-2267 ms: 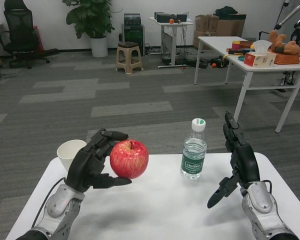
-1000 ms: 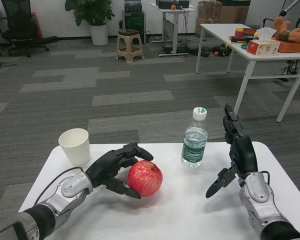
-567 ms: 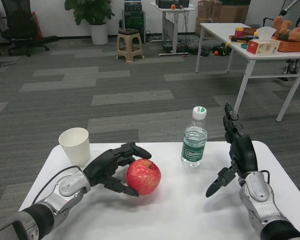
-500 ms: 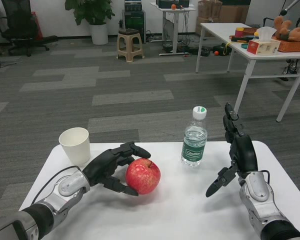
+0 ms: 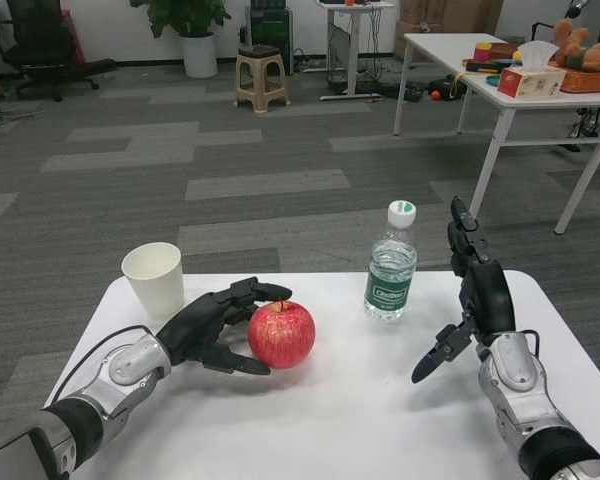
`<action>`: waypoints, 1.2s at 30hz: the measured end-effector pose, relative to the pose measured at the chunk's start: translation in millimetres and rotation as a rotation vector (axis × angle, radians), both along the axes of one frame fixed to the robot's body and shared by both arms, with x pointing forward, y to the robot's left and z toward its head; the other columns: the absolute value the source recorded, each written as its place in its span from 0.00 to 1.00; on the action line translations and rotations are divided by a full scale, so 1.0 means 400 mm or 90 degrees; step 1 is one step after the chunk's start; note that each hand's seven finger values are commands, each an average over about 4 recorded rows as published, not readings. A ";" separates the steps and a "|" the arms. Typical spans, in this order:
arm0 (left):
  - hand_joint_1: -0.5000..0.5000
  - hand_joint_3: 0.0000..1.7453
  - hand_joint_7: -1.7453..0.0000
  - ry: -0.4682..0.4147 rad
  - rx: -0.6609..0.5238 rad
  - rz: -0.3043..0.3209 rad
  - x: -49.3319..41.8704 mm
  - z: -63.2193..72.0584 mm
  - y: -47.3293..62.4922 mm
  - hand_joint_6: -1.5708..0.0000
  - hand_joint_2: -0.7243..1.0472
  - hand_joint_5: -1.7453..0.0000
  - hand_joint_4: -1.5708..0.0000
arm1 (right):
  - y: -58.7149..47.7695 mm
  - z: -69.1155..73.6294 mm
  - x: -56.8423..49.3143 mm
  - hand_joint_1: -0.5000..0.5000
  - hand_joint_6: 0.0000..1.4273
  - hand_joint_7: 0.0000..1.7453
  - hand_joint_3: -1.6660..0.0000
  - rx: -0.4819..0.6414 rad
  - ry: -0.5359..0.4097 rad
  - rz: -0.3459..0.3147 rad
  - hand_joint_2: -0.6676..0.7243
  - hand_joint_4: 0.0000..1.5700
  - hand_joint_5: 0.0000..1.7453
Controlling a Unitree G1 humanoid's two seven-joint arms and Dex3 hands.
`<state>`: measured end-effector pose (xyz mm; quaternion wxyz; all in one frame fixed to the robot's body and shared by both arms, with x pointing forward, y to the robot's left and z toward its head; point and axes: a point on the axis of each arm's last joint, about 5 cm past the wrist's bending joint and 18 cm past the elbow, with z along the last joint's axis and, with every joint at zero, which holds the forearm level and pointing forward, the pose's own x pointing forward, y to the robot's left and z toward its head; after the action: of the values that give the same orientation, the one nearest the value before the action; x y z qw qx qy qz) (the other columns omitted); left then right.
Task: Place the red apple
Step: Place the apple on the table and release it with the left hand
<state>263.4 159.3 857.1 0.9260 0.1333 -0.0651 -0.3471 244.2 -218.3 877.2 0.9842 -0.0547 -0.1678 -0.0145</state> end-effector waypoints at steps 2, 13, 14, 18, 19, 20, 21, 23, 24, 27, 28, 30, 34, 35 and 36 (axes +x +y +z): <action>0.28 0.00 0.78 -0.003 -0.001 -0.002 -0.001 0.000 -0.001 0.88 0.73 0.53 1.00 | 0.001 -0.002 -0.001 0.25 0.00 0.00 1.00 -0.001 0.003 0.002 1.00 0.00 0.00; 0.16 0.00 0.82 -0.011 -0.002 -0.006 -0.005 -0.003 0.000 0.96 0.61 0.59 1.00 | -0.001 -0.009 -0.003 0.25 0.00 0.00 1.00 -0.005 0.014 0.000 1.00 0.00 0.00; 0.14 0.00 0.83 -0.011 -0.002 -0.006 -0.005 -0.003 0.000 0.97 0.59 0.59 1.00 | -0.001 -0.009 -0.003 0.25 0.00 0.00 1.00 -0.005 0.014 0.000 1.00 0.00 0.00; 0.08 0.00 0.84 -0.012 -0.001 -0.005 -0.006 -0.003 0.001 0.99 0.45 0.66 1.00 | -0.001 -0.010 -0.003 0.25 0.00 0.00 1.00 -0.005 0.016 0.000 1.00 0.00 0.00; 0.07 0.00 0.84 -0.012 0.000 -0.005 -0.006 -0.004 0.002 1.00 0.43 0.71 1.00 | -0.001 -0.011 -0.003 0.25 0.00 0.00 1.00 -0.006 0.017 0.000 1.00 0.00 0.00; 0.04 0.00 0.85 -0.012 0.000 -0.005 -0.006 -0.004 0.002 1.00 0.39 0.78 1.00 | -0.001 -0.011 -0.004 0.25 0.00 0.00 1.00 -0.006 0.018 -0.001 1.00 0.00 0.00; 0.03 0.00 0.86 -0.012 0.001 -0.006 -0.006 -0.004 0.002 1.00 0.36 0.84 1.00 | -0.002 -0.012 -0.004 0.25 0.00 0.00 1.00 -0.006 0.019 -0.001 1.00 0.00 0.00; 0.02 0.01 0.88 -0.011 0.004 -0.008 -0.006 -0.004 0.002 1.00 0.31 0.93 1.00 | -0.002 -0.013 -0.004 0.25 0.00 0.00 1.00 -0.007 0.022 -0.002 1.00 0.00 0.00; 0.02 0.01 0.88 -0.011 0.005 -0.009 -0.006 -0.005 0.003 1.00 0.30 0.94 1.00 | -0.002 -0.013 -0.003 0.25 0.00 0.00 1.00 -0.008 0.022 -0.002 1.00 0.00 0.00; 0.02 0.03 0.88 -0.009 0.006 -0.011 -0.007 -0.005 0.003 1.00 0.30 0.94 1.00 | -0.001 -0.013 0.000 0.25 0.00 0.00 1.00 -0.009 0.023 0.000 1.00 0.00 0.00; 0.02 0.03 0.88 -0.009 0.006 -0.011 -0.007 -0.005 0.003 1.00 0.30 0.96 1.00 | -0.001 -0.013 0.000 0.25 0.00 0.00 1.00 -0.010 0.024 0.000 1.00 0.00 0.00; 0.01 0.01 0.88 -0.007 0.004 -0.010 -0.007 -0.006 0.003 1.00 0.30 0.99 1.00 | -0.001 -0.013 0.002 0.25 0.00 0.00 1.00 -0.012 0.026 0.000 1.00 0.00 0.00; 0.00 0.00 0.88 -0.004 -0.007 0.003 -0.007 -0.007 0.005 1.00 0.28 1.00 1.00 | 0.002 -0.009 0.008 0.25 0.00 0.00 1.00 -0.013 0.023 0.002 1.00 0.00 0.00; 0.00 0.01 0.88 -0.002 -0.014 0.013 -0.007 -0.007 0.008 1.00 0.29 1.00 1.00 | 0.002 -0.008 0.009 0.25 0.00 0.00 1.00 -0.013 0.022 0.003 1.00 0.00 0.00; 0.00 0.03 0.88 -0.001 -0.021 0.023 -0.007 -0.007 0.011 1.00 0.29 1.00 1.00 | 0.002 -0.007 0.010 0.25 0.00 0.00 1.00 -0.013 0.021 0.003 1.00 0.00 0.00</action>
<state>260.7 163.8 854.2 0.9341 0.1198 -0.0691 -0.3292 248.2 -217.4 874.3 0.9862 -0.0647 -0.1518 -0.0095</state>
